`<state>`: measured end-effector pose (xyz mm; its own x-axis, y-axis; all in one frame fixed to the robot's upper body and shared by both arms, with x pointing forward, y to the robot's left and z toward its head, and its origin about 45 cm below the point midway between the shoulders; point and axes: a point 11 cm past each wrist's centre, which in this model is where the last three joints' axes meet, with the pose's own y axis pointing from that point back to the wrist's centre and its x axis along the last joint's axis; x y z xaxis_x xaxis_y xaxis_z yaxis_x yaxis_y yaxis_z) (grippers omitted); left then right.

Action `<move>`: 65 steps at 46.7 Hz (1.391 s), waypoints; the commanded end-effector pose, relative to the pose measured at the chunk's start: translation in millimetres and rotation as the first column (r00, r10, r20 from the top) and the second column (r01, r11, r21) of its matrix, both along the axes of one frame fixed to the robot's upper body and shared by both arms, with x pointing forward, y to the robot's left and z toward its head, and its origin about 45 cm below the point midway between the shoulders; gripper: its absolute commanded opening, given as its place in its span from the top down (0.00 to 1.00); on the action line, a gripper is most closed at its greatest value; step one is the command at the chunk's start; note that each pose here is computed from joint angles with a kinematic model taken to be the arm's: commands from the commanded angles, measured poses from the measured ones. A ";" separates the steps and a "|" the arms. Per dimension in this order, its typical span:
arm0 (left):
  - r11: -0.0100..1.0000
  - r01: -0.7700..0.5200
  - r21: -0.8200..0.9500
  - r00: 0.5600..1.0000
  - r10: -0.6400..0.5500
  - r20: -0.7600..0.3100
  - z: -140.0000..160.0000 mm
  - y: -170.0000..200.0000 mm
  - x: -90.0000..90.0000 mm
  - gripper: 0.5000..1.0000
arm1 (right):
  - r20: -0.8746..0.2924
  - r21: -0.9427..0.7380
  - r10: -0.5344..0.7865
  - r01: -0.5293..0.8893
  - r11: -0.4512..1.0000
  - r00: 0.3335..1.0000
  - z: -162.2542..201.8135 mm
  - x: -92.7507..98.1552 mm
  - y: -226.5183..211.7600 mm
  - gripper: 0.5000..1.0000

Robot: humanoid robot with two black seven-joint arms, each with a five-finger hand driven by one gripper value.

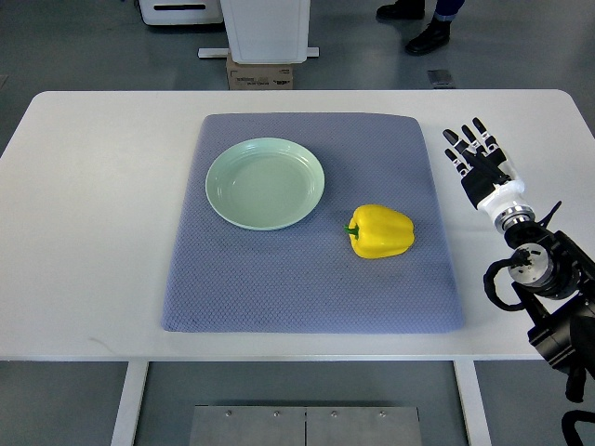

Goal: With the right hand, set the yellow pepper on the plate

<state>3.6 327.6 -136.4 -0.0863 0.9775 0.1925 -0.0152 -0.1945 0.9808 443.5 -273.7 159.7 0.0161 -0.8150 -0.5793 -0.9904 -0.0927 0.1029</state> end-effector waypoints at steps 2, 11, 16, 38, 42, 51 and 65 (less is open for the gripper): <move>1.000 0.000 0.000 1.000 0.000 0.000 0.0 0.0 0.0 0.00 | -0.001 0.000 0.001 -0.001 1.000 1.000 0.1 0.1 0.1 0.00; 1.000 0.000 0.000 1.000 0.000 0.000 0.0 0.0 0.0 0.00 | 0.005 0.001 0.003 -0.003 1.000 1.000 2.7 1.9 1.6 0.00; 1.000 0.000 0.000 1.000 0.000 0.000 0.0 0.0 0.0 0.00 | 0.005 0.002 0.002 -0.002 1.000 1.000 2.3 1.8 1.9 0.00; 1.000 0.000 0.000 1.000 0.000 0.000 0.0 0.0 0.0 0.00 | -0.008 0.000 -0.003 0.003 1.000 1.000 -1.5 1.6 0.6 0.00; 1.000 0.000 0.000 1.000 0.000 0.000 0.0 0.0 0.0 0.00 | -0.004 -0.002 -0.003 0.003 1.000 1.000 0.4 2.9 0.1 0.00; 1.000 0.000 0.000 1.000 0.000 0.000 0.0 0.0 0.0 0.00 | 0.002 -0.004 -0.003 0.003 1.000 1.000 3.2 4.4 -0.5 0.00; 1.000 0.000 0.000 1.000 0.000 0.000 0.0 0.0 0.0 0.00 | -0.001 0.000 -0.001 0.001 1.000 1.000 0.6 2.9 2.0 0.00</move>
<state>3.7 327.6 -136.4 -0.0862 0.9775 0.1923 -0.0154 -0.1943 0.9808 447.0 -271.8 161.3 0.0150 -0.8146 -0.5799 -0.9904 -0.0917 0.1033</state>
